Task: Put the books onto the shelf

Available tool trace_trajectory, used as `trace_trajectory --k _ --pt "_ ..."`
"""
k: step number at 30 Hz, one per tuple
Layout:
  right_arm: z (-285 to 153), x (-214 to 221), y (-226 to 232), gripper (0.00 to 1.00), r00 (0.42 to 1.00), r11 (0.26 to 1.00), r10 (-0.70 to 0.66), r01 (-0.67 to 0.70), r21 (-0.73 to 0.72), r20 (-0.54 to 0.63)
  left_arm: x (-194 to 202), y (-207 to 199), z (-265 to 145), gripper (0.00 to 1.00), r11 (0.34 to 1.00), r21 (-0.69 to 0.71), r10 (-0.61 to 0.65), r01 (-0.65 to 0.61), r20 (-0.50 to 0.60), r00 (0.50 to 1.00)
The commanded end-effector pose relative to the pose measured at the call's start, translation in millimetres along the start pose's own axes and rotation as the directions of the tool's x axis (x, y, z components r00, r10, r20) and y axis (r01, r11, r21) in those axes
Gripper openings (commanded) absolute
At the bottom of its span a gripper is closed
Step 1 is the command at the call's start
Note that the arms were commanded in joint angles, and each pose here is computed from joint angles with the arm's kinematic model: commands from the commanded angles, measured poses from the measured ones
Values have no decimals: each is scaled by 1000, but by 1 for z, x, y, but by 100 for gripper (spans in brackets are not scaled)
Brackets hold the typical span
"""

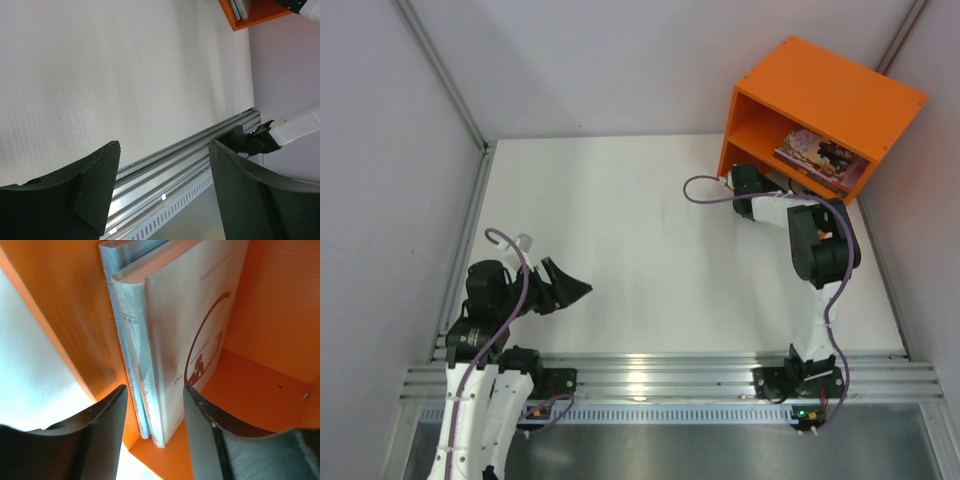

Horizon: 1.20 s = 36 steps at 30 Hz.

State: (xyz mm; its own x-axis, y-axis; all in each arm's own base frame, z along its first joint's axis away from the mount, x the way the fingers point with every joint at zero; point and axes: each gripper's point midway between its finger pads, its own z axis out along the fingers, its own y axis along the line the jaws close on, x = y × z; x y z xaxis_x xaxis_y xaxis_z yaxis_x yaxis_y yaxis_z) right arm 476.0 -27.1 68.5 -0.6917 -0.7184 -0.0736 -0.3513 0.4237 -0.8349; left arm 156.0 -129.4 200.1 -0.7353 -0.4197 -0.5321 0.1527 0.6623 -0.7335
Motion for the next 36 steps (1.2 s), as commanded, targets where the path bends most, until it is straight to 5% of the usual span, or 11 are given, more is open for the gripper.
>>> trace_trajectory --k 1,24,36 --pt "-7 -2 -18 50 997 998 66 -67 22 42 -8 -5 1 77 999 24 41 -42 32 999" --pt "-3 68 -30 48 992 990 76 -63 127 -99 -11 -10 -2 77 998 31 57 -58 33 998" --pt "-12 58 -45 50 992 985 116 -110 131 -40 -7 -9 -3 77 998 33 58 -59 35 998"
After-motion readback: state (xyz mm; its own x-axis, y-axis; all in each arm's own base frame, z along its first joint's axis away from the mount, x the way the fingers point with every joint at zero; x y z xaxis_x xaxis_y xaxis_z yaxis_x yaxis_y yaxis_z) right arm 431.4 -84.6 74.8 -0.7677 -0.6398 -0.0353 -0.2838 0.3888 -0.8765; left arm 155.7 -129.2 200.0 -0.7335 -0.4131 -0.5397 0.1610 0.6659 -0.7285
